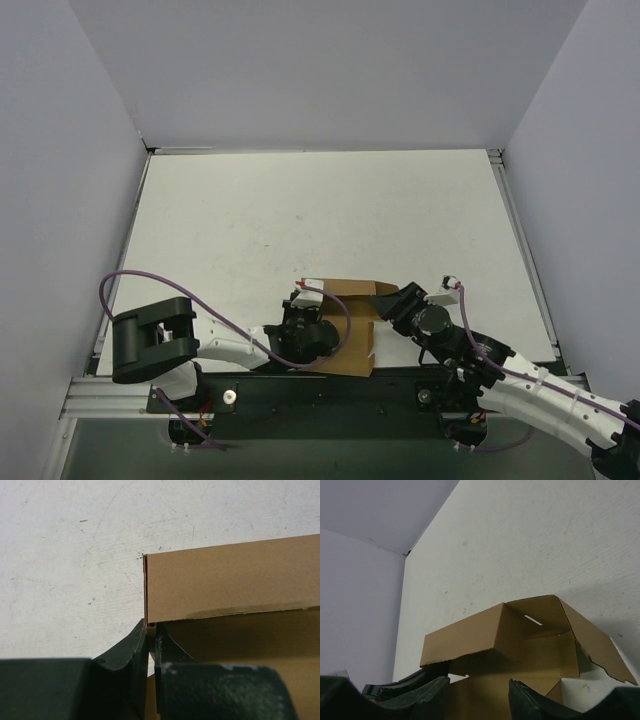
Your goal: Fold the paper box
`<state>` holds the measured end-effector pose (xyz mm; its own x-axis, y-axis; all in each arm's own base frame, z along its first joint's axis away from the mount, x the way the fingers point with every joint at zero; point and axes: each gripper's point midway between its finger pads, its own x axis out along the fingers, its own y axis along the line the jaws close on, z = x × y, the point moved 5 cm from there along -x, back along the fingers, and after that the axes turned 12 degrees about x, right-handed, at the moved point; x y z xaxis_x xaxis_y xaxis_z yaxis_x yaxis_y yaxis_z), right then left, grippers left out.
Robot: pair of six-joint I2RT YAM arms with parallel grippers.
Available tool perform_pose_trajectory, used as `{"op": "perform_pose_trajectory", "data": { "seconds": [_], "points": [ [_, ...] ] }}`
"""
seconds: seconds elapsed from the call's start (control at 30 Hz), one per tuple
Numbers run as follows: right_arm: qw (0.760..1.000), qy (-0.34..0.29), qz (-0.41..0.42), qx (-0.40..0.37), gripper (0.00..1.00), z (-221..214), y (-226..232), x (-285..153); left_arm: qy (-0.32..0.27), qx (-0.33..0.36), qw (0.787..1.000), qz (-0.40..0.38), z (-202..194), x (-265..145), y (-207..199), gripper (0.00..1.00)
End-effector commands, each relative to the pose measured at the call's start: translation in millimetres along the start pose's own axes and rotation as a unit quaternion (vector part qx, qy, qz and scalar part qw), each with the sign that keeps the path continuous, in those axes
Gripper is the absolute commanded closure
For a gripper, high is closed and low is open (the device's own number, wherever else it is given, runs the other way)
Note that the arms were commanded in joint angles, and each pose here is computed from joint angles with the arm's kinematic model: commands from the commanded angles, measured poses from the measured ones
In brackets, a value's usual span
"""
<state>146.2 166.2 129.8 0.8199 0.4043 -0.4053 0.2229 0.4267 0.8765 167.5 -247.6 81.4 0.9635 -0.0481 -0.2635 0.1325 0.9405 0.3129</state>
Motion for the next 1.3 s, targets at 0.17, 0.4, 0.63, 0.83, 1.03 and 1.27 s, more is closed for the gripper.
{"op": "perform_pose_trajectory", "data": {
  "seconds": [0.17, 0.4, 0.63, 0.83, 1.03, 1.27],
  "points": [
    [0.979, -0.025, -0.077, -0.185, 0.58, -3.4, -8.1, -15.3, 0.015, 0.023, 1.0, -0.008, -1.4, 2.4, -3.8, 1.0],
    [0.955, -0.03, -0.128, -0.265, 0.63, -6.5, 6.5, 3.2, 0.017, 0.026, 0.999, -0.01, -3.5, 2.8, -5.0, 1.0],
    [0.949, -0.013, -0.187, -0.253, 0.66, 1.0, -27.9, 15.4, 0.015, 0.022, 1.0, -0.009, -2.9, 1.7, -1.7, 1.0],
    [0.946, -0.015, -0.209, -0.247, 0.66, 11.2, -49.7, 17.5, 0.014, 0.017, 1.0, -0.007, -2.4, 1.3, -0.4, 1.0],
    [0.945, -0.007, -0.219, -0.242, 0.65, 9.6, -62.9, 26.3, 0.014, 0.019, 1.0, -0.007, -2.5, 1.6, -1.1, 1.0],
    [0.952, 0.001, -0.194, -0.239, 0.64, 4.9, -64.5, 41.5, 0.014, 0.017, 1.0, -0.009, -2.0, 1.2, -1.7, 1.0]
  ]
}}
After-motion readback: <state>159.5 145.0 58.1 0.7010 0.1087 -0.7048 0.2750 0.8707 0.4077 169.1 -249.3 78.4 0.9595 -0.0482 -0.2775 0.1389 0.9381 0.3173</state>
